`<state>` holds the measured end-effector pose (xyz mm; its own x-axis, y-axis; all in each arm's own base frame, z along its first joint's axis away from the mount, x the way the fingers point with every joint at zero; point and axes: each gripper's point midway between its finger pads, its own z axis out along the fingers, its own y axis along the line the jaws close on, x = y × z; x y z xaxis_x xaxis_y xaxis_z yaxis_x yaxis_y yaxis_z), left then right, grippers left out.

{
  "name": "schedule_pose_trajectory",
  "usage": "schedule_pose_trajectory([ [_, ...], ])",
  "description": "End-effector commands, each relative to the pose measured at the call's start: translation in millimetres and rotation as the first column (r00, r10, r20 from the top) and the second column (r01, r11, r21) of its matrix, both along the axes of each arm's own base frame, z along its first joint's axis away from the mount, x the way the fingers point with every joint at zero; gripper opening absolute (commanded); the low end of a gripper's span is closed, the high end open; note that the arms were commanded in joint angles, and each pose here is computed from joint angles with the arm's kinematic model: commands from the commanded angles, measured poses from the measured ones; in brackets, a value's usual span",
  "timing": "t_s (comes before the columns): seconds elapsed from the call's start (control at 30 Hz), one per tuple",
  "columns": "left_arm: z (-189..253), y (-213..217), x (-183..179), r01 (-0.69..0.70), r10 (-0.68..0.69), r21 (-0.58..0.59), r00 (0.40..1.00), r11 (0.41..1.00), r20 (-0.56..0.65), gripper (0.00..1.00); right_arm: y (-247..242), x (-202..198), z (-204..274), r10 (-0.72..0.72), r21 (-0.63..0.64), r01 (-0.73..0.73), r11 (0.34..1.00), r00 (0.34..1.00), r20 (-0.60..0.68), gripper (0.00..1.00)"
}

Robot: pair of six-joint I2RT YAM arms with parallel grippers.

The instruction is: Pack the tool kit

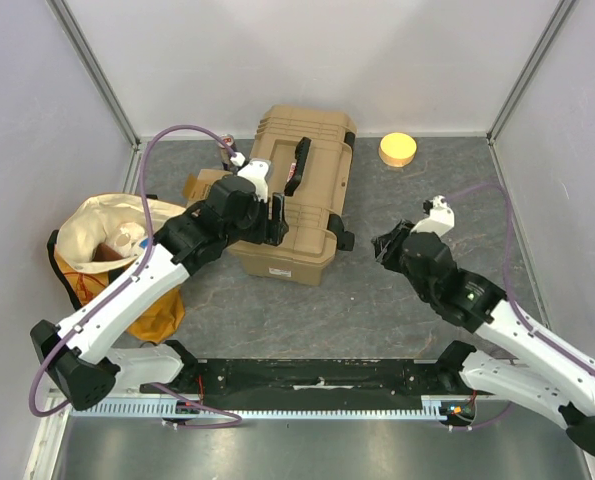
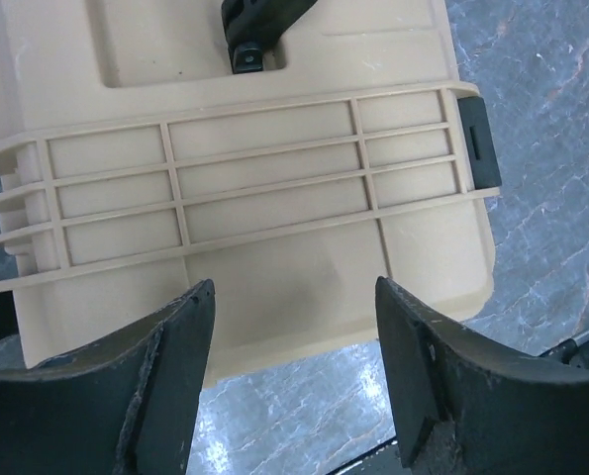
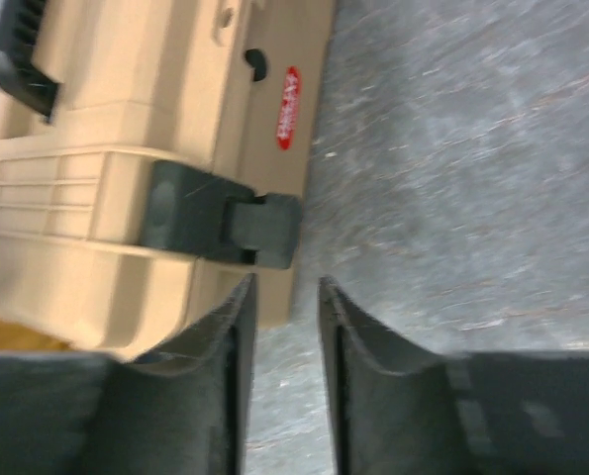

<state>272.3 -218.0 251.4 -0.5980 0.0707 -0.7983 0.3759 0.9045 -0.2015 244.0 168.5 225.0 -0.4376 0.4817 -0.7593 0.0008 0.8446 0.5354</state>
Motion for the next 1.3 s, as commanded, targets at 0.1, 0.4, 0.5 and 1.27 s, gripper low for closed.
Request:
schedule_pose_trajectory([
  [0.1, 19, 37, -10, -0.101, 0.1, 0.09, 0.995, 0.991, 0.019, 0.73, -30, 18, -15, -0.063, -0.345, 0.042, 0.938, 0.997, -0.05, 0.23],
  [0.4, -11, 83, 3, -0.248, 0.256, 0.155, 0.966, 0.956, -0.036, 0.76, -11, 43, -40, 0.066, -0.342, -0.125, 0.931, 0.982, -0.179, 0.43],
  [0.5, -14, 86, 10, -0.254, 0.261, 0.12, 0.964, 0.96, -0.048, 0.76, -2, 54, -45, 0.116, -0.313, -0.178, 0.933, 0.971, -0.207, 0.52],
  [1.27, -88, 42, -25, -0.006, 0.008, 0.008, 0.953, 1.0, -0.304, 0.7, 72, 89, -79, 0.356, -0.225, -0.44, 0.87, 0.874, -0.331, 0.0],
])
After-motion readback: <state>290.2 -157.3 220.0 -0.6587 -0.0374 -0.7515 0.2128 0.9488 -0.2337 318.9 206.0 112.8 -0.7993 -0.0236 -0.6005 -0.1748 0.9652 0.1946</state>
